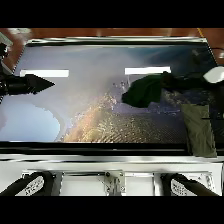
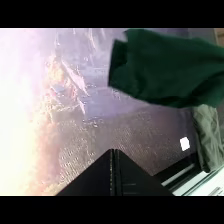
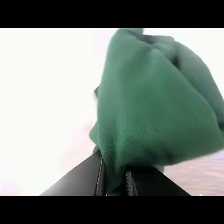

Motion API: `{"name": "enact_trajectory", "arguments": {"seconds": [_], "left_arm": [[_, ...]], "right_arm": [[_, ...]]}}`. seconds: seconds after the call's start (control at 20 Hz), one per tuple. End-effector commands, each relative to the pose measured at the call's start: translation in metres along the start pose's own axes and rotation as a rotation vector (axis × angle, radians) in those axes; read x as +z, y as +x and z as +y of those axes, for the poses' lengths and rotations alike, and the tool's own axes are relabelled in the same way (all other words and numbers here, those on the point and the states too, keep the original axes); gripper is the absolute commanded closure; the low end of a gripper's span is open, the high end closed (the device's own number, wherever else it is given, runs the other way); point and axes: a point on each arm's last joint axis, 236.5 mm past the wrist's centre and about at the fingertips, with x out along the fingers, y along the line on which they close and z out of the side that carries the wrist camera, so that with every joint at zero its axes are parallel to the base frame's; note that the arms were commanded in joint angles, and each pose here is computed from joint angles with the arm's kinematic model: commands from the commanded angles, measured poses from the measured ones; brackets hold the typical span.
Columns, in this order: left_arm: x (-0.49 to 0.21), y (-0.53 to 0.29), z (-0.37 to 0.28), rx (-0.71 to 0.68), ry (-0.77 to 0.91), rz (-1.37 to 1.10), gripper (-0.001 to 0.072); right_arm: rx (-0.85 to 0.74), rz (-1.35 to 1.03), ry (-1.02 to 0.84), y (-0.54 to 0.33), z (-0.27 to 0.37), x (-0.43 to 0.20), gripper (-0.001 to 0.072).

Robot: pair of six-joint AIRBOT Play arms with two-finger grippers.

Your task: Fold the shirts.

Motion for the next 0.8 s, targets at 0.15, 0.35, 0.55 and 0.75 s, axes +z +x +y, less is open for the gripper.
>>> {"name": "enact_trajectory", "arguments": {"seconds": [0.15,0.35,0.55,0.75], "left_arm": [[-0.023,-0.008,-0.031,-0.090,0.007,0.085,0.0671],[-0.044,-0.015,-0.050,-0.124,-0.022,0.160,0.0672],[-0.049,-0.010,-0.065,-0.142,-0.007,0.173,0.0671],[-0.044,0.001,-0.073,-0.149,0.012,0.145,0.0672]], "right_arm": [[-0.237,-0.233,0.260,-0.104,-0.146,0.046,0.0630],[-0.457,-0.333,0.296,-0.158,-0.230,0.048,0.0630],[-0.562,-0.408,0.376,-0.201,-0.280,0.040,0.0630],[-0.602,-0.218,0.424,-0.201,-0.288,-0.009,0.0630]]}}
